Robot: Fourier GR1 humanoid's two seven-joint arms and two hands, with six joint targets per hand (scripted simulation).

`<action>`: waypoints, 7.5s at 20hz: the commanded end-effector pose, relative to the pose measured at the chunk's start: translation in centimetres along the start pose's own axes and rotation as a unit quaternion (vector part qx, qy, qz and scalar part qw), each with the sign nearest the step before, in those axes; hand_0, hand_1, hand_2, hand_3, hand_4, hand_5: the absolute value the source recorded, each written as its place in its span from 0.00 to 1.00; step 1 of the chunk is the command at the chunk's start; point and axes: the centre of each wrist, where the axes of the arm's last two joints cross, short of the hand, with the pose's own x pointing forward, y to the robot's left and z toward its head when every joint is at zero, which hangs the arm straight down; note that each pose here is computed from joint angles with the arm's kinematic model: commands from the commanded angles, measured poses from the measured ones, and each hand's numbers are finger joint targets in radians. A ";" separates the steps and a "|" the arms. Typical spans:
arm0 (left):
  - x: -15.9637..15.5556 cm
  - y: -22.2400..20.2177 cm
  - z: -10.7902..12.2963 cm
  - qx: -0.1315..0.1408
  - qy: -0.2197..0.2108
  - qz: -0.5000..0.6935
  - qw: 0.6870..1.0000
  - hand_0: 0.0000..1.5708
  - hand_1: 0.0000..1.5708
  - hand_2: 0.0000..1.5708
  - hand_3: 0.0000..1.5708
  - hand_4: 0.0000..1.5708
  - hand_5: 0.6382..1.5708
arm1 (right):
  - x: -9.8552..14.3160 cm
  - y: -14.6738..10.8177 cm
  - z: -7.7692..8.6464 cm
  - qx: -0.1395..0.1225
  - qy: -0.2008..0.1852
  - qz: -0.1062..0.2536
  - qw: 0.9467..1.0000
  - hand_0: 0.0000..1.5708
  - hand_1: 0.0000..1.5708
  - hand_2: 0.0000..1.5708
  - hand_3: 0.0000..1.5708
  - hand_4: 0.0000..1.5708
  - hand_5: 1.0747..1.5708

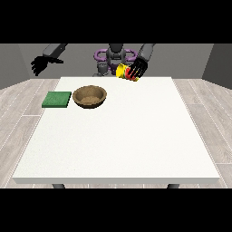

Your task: Pick the cup and pour the ball into the bowl, then pick the bowl and place it on the pad

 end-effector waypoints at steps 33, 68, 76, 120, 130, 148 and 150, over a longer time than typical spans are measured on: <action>15.2 -1.5 -0.3 -0.045 -0.241 -0.429 0.869 0.00 0.00 1.00 1.00 0.79 0.80 | 3.8 2.6 -7.1 0.034 -0.053 -0.011 0.998 0.00 0.00 0.00 0.10 0.00 0.90; 8.2 11.2 -5.6 0.073 -0.098 0.200 0.972 0.50 0.50 0.45 0.06 0.55 0.96 | 5.8 2.9 -8.9 -0.010 -0.067 -0.091 0.993 0.00 0.00 0.00 0.00 0.24 1.00; 2.3 9.0 -3.4 0.056 -0.061 0.319 0.944 0.00 0.00 0.00 0.00 0.00 0.94 | 5.4 7.1 -9.9 0.036 -0.049 -0.078 0.995 0.00 0.00 0.00 0.00 0.15 0.96; -0.5 13.2 -3.1 0.019 -0.045 0.339 0.940 0.00 0.00 0.00 0.00 0.00 1.00 | -2.5 15.6 -7.8 -0.042 0.157 0.001 0.987 1.00 1.00 1.00 1.00 0.66 0.96; -6.1 11.0 0.5 0.030 0.037 0.337 0.940 0.00 0.00 0.00 0.00 0.00 1.00 | 2.9 14.9 -11.6 -0.018 0.223 0.022 0.975 1.00 1.00 1.00 1.00 0.67 0.96; -4.4 9.2 -0.1 0.080 0.002 0.319 0.944 0.00 0.00 0.00 0.00 0.00 0.99 | 7.0 3.9 -10.6 -0.031 0.153 -0.042 0.987 1.00 1.00 1.00 1.00 0.68 0.98; -2.2 10.4 -1.3 0.098 -0.027 0.316 0.943 0.00 0.00 0.00 0.00 0.00 0.99 | 7.0 0.7 -9.3 -0.047 0.129 -0.060 0.989 1.00 1.00 1.00 1.00 0.67 0.98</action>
